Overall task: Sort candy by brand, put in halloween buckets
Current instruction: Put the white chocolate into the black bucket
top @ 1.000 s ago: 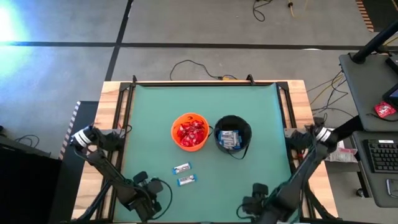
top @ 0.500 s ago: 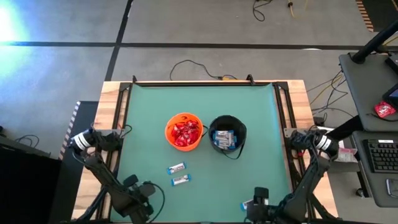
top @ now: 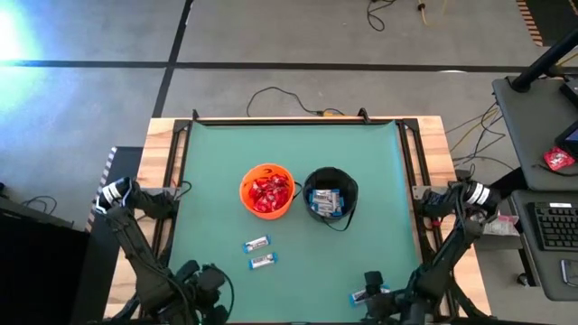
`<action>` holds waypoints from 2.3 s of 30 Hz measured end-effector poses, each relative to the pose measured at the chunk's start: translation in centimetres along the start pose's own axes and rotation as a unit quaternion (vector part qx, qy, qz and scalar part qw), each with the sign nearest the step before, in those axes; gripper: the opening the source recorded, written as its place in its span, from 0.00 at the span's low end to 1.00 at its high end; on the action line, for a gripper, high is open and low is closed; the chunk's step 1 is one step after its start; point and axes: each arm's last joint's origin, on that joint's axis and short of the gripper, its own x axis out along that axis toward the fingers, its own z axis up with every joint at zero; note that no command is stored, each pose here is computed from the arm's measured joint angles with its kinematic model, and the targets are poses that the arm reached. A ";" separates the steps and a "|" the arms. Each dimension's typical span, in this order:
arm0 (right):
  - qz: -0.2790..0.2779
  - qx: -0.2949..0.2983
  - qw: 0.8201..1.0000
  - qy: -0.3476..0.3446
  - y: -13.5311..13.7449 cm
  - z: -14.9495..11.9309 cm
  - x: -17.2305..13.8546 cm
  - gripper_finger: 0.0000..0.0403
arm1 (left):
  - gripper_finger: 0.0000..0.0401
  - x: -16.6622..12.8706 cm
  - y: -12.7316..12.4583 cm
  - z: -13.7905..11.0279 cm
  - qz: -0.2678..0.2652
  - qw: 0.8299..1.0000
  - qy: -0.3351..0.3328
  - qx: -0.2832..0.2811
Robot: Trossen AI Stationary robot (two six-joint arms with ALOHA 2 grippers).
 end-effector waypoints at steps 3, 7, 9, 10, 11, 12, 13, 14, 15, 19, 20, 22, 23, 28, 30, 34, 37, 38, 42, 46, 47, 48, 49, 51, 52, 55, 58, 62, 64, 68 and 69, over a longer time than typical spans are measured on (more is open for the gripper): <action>-0.008 -0.038 0.999 -0.005 -1.0 -1.2 -0.2 0.60 | 0.00 -1.1 -0.5 1.1 -0.024 0.999 -0.006 -0.034; 0.004 -0.066 0.997 -0.026 -2.3 -2.8 0.4 0.60 | 0.00 -1.0 -0.5 2.6 -0.021 0.998 -0.017 -0.057; 0.014 -0.057 0.997 -0.049 -2.8 -3.5 0.7 0.60 | 0.00 -0.8 -0.4 3.4 -0.016 0.997 -0.017 -0.069; 0.009 -0.056 0.997 -0.055 -3.2 -4.0 0.9 0.60 | 0.00 -0.7 -0.4 3.8 -0.012 0.997 -0.013 -0.073; -0.002 -0.057 0.997 -0.059 -3.6 -4.5 1.1 0.60 | 0.00 -0.6 -0.4 4.2 -0.009 0.997 -0.009 -0.075; -0.012 -0.059 0.996 -0.061 -3.9 -4.9 1.3 0.60 | 0.00 -0.5 -0.4 4.5 -0.007 0.997 -0.010 -0.074; -0.019 -0.061 0.996 -0.062 -4.3 -5.2 1.3 0.59 | 0.00 -0.4 -0.3 4.9 -0.002 0.997 -0.011 -0.074; -0.019 -0.062 0.996 -0.065 -4.4 -5.4 1.3 0.59 | 0.00 -0.3 -0.2 5.2 0.005 0.997 -0.012 -0.072; -0.017 -0.065 0.996 -0.066 -4.6 -5.5 1.3 0.59 | 0.00 -0.2 0.0 5.5 0.012 0.997 -0.013 -0.070; 0.001 -0.074 0.995 -0.061 -5.3 -6.8 1.6 0.55 | 0.00 0.1 0.6 6.6 0.043 0.996 -0.003 -0.075; 0.008 -0.072 0.996 -0.061 -5.6 -7.1 1.7 0.54 | 0.00 0.1 0.6 6.9 0.046 0.996 -0.001 -0.075; 0.011 -0.067 0.996 -0.065 -5.9 -7.7 2.0 0.53 | 0.00 0.2 0.7 7.1 0.046 0.996 0.002 -0.070; 0.010 -0.065 0.996 -0.066 -6.2 -8.0 2.1 0.52 | 0.00 0.2 0.7 7.1 0.046 0.996 0.002 -0.071; -0.011 -0.067 0.997 -0.047 -6.9 -9.1 3.1 0.47 | 0.00 0.1 0.7 7.2 0.045 0.996 0.006 -0.073; -0.021 -0.066 0.997 -0.039 -7.2 -9.7 3.6 0.44 | 0.00 0.1 0.7 7.2 0.045 0.996 0.006 -0.074; -0.040 -0.049 0.998 -0.031 -7.6 -10.6 4.3 0.36 | 0.00 0.1 0.7 7.2 0.046 0.996 0.006 -0.073; -0.047 -0.037 0.998 -0.032 -7.7 -11.0 4.7 0.30 | 0.00 0.1 0.9 7.2 0.056 0.996 0.006 -0.070; -0.048 -0.037 0.998 -0.033 -7.7 -11.1 4.7 0.28 | 0.00 0.1 0.9 7.2 0.058 0.996 0.006 -0.070; -0.051 -0.031 0.998 -0.038 -7.7 -10.9 4.7 0.25 | 0.00 0.0 0.9 7.2 0.050 0.996 0.006 -0.071; -0.042 -0.021 0.998 -0.038 -7.8 -10.1 4.4 0.26 | 0.00 -0.1 0.8 7.4 0.045 0.997 -0.008 -0.056; -0.040 -0.017 0.998 -0.039 -7.9 -9.8 4.3 0.26 | 0.00 -0.1 0.9 7.4 0.046 0.998 -0.010 -0.052; -0.039 -0.014 0.998 -0.043 -7.8 -9.5 4.2 0.26 | 0.00 0.0 0.9 7.5 0.046 0.998 -0.010 -0.048; -0.038 -0.013 0.998 -0.047 -7.8 -9.1 4.1 0.26 | 0.00 0.0 0.9 7.6 0.046 0.998 -0.010 -0.044; -0.037 -0.007 0.997 -0.060 -7.8 -8.2 3.7 0.25 | 0.00 -0.1 0.9 7.9 0.040 0.999 -0.003 -0.030; -0.038 -0.008 0.997 -0.065 -7.7 -7.7 3.5 0.25 | 0.00 -0.1 0.8 8.0 0.038 0.999 -0.001 -0.024; -0.044 -0.010 0.996 -0.073 -7.8 -5.9 2.7 0.25 | 0.00 0.0 0.9 8.0 0.039 0.999 -0.002 -0.005; -0.062 -0.018 0.996 -0.066 -8.3 -3.8 1.7 0.25 | 0.00 0.8 1.2 7.8 0.051 0.999 -0.006 0.001; -0.084 -0.009 0.994 -0.073 -8.6 0.1 -0.4 0.25 | 0.00 2.4 2.2 7.0 0.080 0.996 -0.014 0.023; -0.104 -0.015 0.992 -0.063 -9.2 1.3 -1.1 0.25 | 0.00 3.4 2.9 6.4 0.100 0.994 -0.012 0.031; -0.116 0.006 0.989 -0.087 -9.9 4.8 -3.0 0.25 | 0.00 5.2 3.8 5.2 0.107 0.994 -0.002 0.037; -0.119 0.016 0.988 -0.094 -10.2 5.8 -3.4 0.25 | 0.00 5.5 4.0 4.8 0.107 0.993 0.004 0.043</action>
